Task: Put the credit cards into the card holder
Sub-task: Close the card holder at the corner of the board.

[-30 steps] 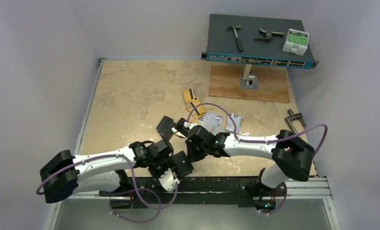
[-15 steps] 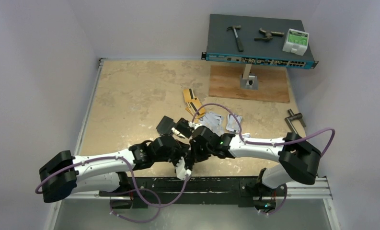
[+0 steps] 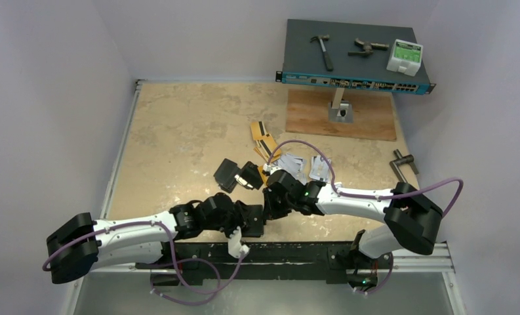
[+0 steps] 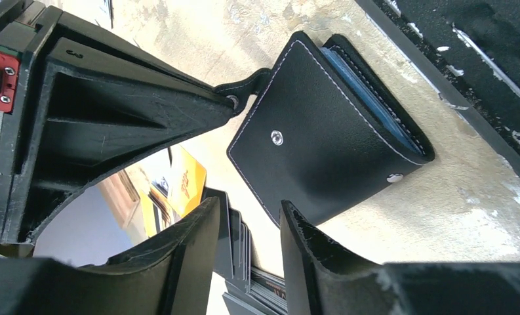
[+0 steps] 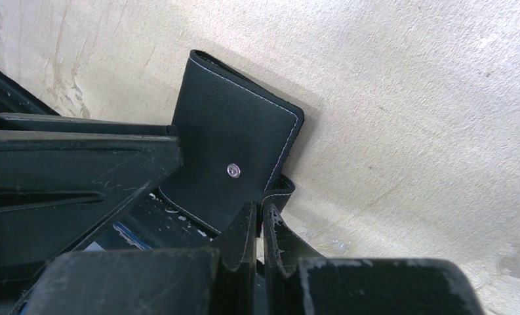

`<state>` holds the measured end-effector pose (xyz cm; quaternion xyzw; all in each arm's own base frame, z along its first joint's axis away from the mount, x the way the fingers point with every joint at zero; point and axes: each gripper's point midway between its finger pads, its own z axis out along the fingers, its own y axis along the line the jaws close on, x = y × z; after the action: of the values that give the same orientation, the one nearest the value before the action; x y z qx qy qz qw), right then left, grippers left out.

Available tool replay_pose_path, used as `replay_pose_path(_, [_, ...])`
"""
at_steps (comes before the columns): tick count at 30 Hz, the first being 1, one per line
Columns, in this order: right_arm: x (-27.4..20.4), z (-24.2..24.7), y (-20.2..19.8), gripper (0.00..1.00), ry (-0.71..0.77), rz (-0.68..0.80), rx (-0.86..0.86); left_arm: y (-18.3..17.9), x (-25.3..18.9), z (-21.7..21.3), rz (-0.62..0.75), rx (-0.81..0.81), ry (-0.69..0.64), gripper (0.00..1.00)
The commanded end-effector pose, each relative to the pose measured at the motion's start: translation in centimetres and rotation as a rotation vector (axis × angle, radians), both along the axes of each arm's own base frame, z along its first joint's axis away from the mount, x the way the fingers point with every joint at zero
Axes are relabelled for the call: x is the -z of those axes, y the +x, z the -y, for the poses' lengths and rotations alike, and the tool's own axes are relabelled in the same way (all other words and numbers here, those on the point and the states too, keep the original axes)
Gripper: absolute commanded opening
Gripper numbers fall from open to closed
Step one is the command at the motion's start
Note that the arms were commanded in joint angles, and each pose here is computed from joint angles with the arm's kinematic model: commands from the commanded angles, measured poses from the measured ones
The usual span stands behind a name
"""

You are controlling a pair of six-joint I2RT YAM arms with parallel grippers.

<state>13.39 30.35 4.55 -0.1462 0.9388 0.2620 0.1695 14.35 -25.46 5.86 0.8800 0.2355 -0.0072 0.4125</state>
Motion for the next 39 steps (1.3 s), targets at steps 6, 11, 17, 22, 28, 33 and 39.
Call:
replay_pose_path(6, [-1.1,-1.0,0.4,0.0,0.055,0.004,-0.006,-1.4,1.4,-0.2,-0.022,0.094,0.028,0.4])
replay_pose_path(11, [-1.1,-0.7,0.3,0.0,0.047,0.0,-0.009,-1.5,2.3,-1.4,-0.019,0.112,0.069,0.4])
replay_pose_path(17, [-1.4,-0.8,0.4,0.0,0.049,0.004,-0.014,-1.3,3.0,-1.8,-0.015,0.127,0.1,0.4])
replay_pose_path(22, [-1.7,-0.5,0.7,0.0,0.031,0.018,-0.021,-1.3,3.1,-2.5,-0.01,0.158,0.145,0.39])
replay_pose_path(28, [-1.9,-0.4,1.2,0.0,0.024,0.026,-0.031,-2.3,3.5,-3.8,-0.006,0.23,0.179,0.39])
replay_pose_path(33, [-1.8,-0.5,1.3,0.0,0.023,0.025,-0.04,-2.3,2.8,-3.3,0.006,0.247,0.165,0.4])
replay_pose_path(39, [-1.6,-0.5,1.1,0.0,0.024,0.016,-0.056,-1.9,2.1,-0.8,0.005,0.241,0.104,0.42])
